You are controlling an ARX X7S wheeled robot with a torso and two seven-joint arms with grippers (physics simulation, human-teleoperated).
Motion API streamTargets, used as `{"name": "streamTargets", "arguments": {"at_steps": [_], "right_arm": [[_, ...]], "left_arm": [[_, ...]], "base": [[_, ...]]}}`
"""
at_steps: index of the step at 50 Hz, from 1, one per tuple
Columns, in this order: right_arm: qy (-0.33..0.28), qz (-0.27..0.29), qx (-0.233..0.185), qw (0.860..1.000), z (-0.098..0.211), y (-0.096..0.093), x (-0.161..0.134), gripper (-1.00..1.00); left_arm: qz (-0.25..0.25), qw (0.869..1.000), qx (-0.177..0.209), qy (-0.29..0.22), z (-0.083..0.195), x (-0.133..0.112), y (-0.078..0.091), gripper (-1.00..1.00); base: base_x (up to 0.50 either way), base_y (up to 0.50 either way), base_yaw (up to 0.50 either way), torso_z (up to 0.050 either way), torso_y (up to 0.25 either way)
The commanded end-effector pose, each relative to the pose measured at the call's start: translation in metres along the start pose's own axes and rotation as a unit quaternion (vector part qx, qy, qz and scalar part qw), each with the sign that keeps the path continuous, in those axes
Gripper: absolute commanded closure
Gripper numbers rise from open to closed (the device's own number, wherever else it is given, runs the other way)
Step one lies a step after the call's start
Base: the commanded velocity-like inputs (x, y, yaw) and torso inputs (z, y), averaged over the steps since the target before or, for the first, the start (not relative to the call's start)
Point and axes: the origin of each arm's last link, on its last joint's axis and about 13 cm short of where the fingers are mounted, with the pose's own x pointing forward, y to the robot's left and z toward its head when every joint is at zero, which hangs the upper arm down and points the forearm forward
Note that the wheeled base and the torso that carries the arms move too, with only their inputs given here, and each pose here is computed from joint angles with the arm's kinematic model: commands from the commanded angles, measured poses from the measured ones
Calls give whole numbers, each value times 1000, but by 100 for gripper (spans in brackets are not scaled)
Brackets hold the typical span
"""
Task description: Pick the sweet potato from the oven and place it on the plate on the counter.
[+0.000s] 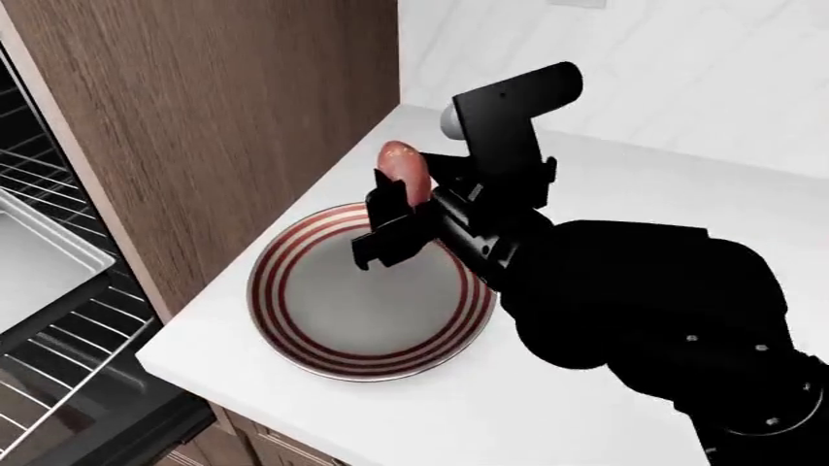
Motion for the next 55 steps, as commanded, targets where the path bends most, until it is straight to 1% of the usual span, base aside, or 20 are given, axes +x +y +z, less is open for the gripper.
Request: {"name": "streamTargets", "arguments": {"at_steps": [1,7,14,28,41,55], "right_arm": [[23,3,-15,1000,-11,-9,30,100],[30,-1,-18,999,-14,-12,43,100],[49,-1,-16,999,-27,-13,58,100],[71,-5,-10,997,-41,-14,74,100],[78,0,-11,997,-47,-11,72,100],[102,4,-8,995,-66,-8,78,100]], "left_arm": [[-2,1000,2,0,2,0,-1,-100],[-3,1000,2,-1,2,1,-1,-100],[-1,1000,3,-1,2,0,-1,-100],[0,1000,2,0,1,-1,0,-100],[0,1000,1,1,0,-1,-1,-100],[-1,1000,1,3,-2,-1,-1,-100]], "base": [[0,0,0,0,0],[0,0,0,0,0],[0,0,0,0,0],[0,0,0,0,0],[0,0,0,0,0],[0,0,0,0,0]]}}
